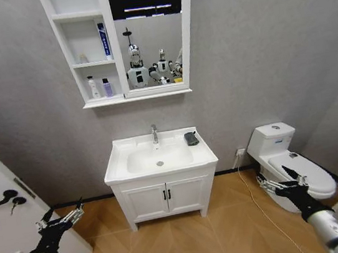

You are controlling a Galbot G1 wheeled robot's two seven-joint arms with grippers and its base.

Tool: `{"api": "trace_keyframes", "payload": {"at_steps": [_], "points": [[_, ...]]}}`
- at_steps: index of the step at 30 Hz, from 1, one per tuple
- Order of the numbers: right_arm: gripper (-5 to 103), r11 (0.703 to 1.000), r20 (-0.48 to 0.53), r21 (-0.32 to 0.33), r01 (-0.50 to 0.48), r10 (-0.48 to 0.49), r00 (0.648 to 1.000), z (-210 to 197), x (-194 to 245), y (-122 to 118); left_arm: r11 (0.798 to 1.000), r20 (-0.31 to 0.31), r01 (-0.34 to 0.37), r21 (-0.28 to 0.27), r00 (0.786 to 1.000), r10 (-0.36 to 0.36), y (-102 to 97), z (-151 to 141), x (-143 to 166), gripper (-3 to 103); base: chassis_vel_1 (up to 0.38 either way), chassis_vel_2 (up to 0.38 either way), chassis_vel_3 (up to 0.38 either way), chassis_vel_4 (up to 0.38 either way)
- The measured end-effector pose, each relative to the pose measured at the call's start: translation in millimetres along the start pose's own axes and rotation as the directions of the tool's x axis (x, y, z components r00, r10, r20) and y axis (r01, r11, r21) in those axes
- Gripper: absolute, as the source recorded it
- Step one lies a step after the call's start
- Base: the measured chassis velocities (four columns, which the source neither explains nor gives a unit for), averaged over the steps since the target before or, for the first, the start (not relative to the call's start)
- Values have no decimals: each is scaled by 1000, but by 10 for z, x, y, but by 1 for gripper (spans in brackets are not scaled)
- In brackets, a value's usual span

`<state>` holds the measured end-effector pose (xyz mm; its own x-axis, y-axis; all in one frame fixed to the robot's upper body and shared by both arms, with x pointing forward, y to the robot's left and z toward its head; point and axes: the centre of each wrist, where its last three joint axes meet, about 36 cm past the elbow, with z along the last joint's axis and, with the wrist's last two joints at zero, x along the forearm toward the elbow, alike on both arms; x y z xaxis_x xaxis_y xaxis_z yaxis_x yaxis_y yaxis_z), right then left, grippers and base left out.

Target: Move facial cleanser and shampoo from washbasin to cabinet, then wipe washbasin with towel.

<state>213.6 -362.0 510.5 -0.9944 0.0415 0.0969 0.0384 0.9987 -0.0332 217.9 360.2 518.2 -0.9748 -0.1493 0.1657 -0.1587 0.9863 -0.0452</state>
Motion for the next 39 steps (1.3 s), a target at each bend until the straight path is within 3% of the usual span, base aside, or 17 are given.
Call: {"api": "trace_keyframes", "payload": {"at_steps": [20,39], "points": [[100,1000,0,0,1,-1,1000,-1,1,1,1000,0,1,0,1000,-1,1,0,1,100,320,-300,-318,304],[100,1000,0,0,0,0,1000,-1,0,0,1000,0,0,0,1000,0,0,0,0,100,-30,16,16,-12]]}}
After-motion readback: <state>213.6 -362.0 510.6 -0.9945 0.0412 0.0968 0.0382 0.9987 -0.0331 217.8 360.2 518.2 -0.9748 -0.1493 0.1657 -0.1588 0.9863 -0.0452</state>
